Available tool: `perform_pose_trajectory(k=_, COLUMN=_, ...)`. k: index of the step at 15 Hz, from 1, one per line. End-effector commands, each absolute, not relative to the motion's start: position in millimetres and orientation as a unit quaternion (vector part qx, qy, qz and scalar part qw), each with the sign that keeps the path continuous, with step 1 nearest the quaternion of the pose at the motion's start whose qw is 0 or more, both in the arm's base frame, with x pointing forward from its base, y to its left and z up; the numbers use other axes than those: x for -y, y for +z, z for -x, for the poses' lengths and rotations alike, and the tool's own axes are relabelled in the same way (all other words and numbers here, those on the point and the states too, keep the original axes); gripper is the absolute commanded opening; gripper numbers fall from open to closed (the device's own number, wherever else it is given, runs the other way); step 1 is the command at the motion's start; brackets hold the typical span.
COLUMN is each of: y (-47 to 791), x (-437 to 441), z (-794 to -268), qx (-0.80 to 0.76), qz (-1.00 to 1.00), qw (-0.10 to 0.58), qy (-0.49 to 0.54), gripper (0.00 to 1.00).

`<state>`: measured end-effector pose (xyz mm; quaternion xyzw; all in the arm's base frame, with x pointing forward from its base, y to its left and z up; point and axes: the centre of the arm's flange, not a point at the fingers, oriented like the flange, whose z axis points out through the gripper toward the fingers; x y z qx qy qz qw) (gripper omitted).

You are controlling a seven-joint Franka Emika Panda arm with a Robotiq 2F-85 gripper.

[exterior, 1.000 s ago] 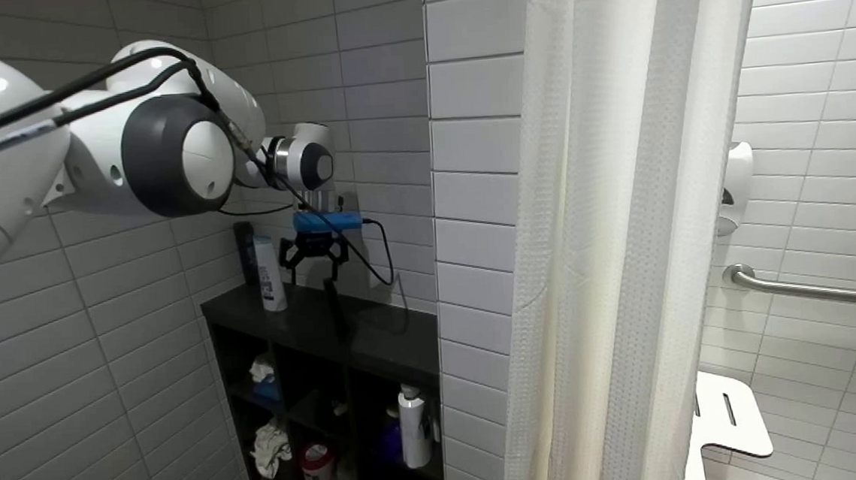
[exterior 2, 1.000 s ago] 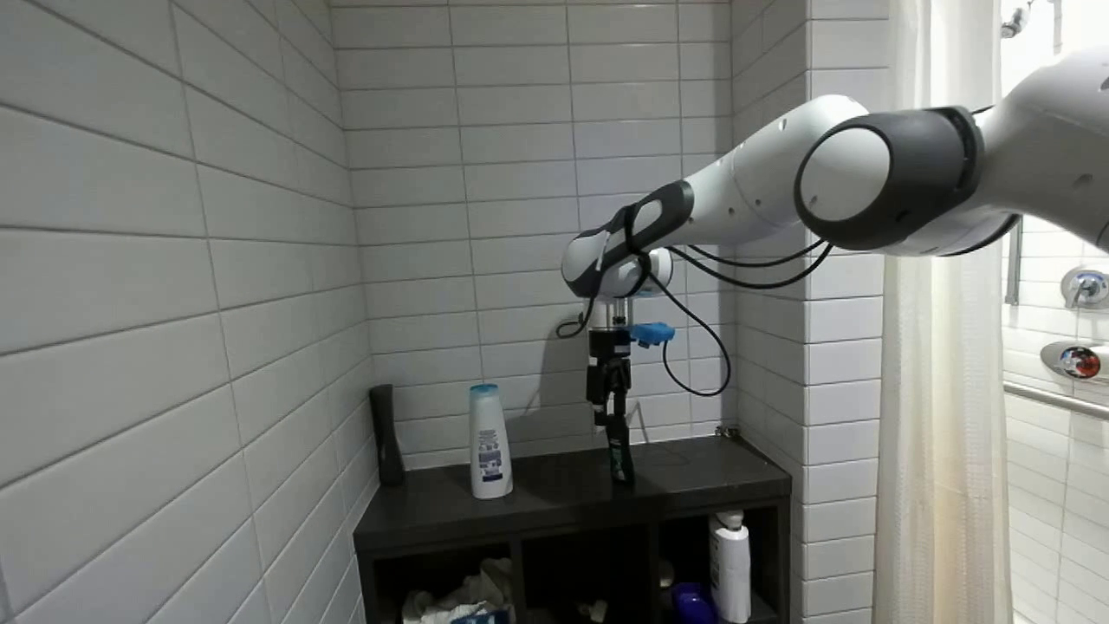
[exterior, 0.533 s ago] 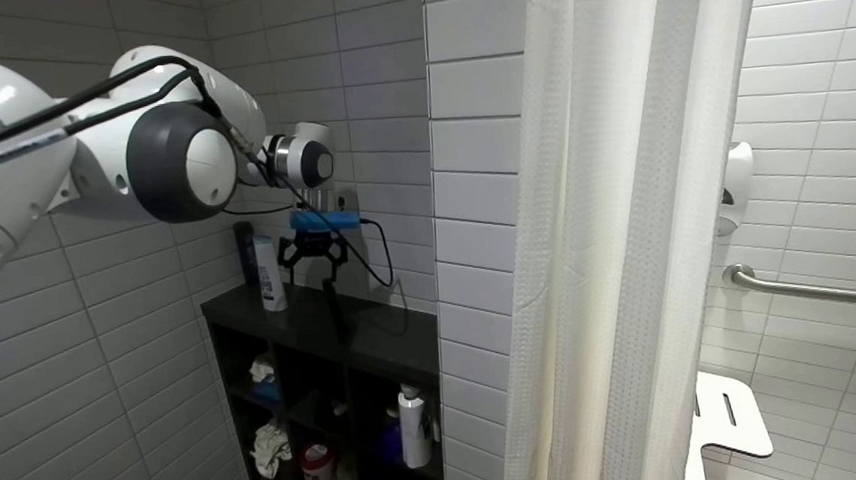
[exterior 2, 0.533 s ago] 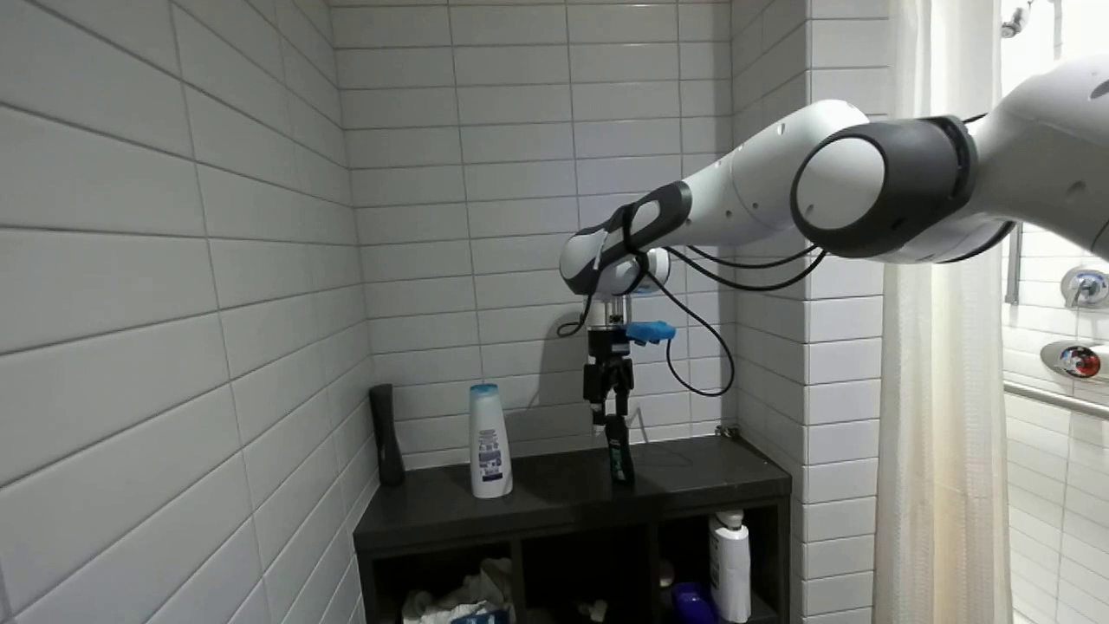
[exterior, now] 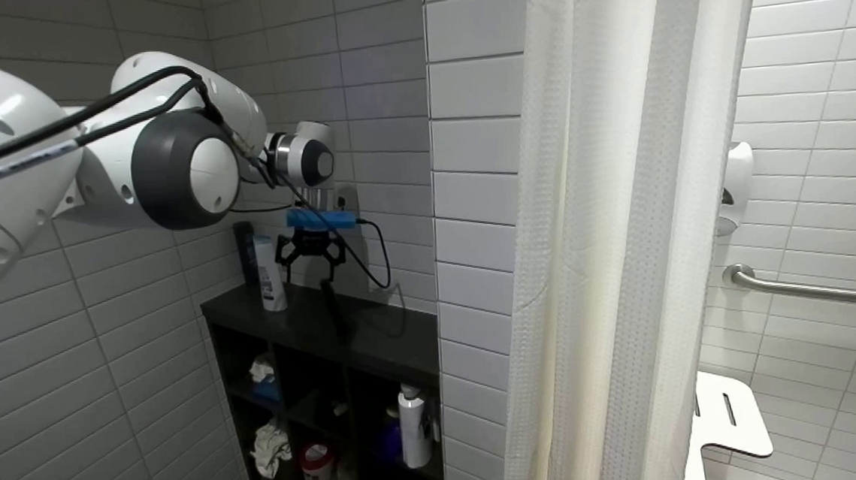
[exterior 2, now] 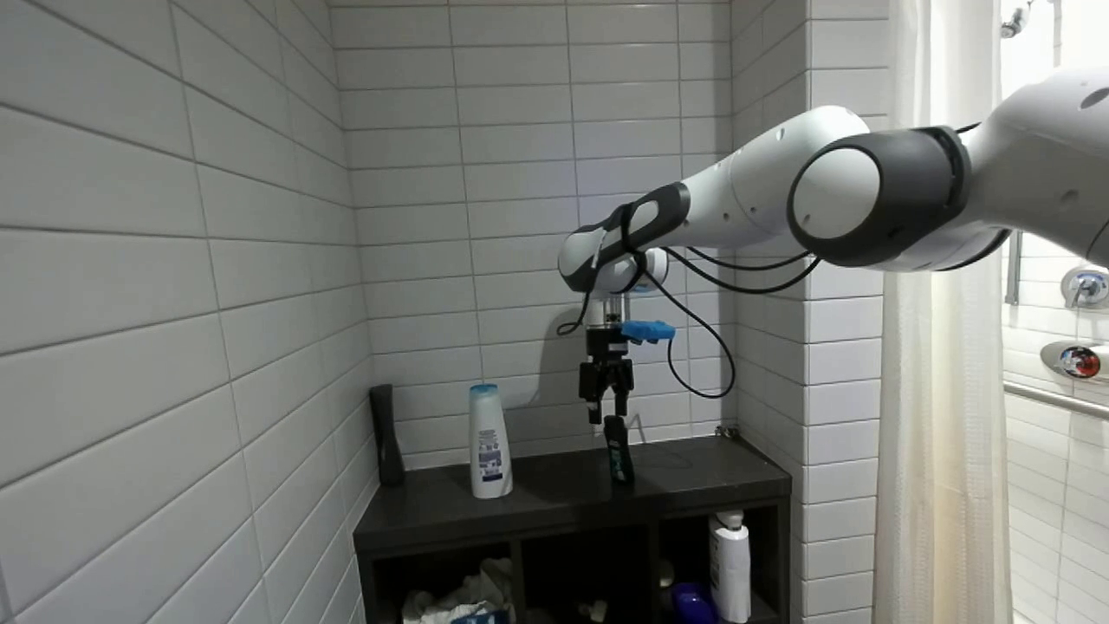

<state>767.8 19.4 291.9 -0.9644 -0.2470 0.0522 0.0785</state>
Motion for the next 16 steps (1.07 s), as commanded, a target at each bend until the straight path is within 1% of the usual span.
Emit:
perform_pose_trajectory(k=1, y=296.9, x=-21.7, z=-779.9, qx=0.231, qz=0.966, qw=0.100, qy=0.054, gripper=1.00)
perform_pose_trajectory(k=2, y=292.6, x=-20.5, z=-768.0, qx=0.243, qz=0.965, qw=0.086, qy=0.053, gripper=1.00)
perform_pose_trajectory(k=16, y=293.2, x=-21.5, z=-769.1, qx=0.240, qz=0.965, qw=0.090, qy=0.054, gripper=1.00)
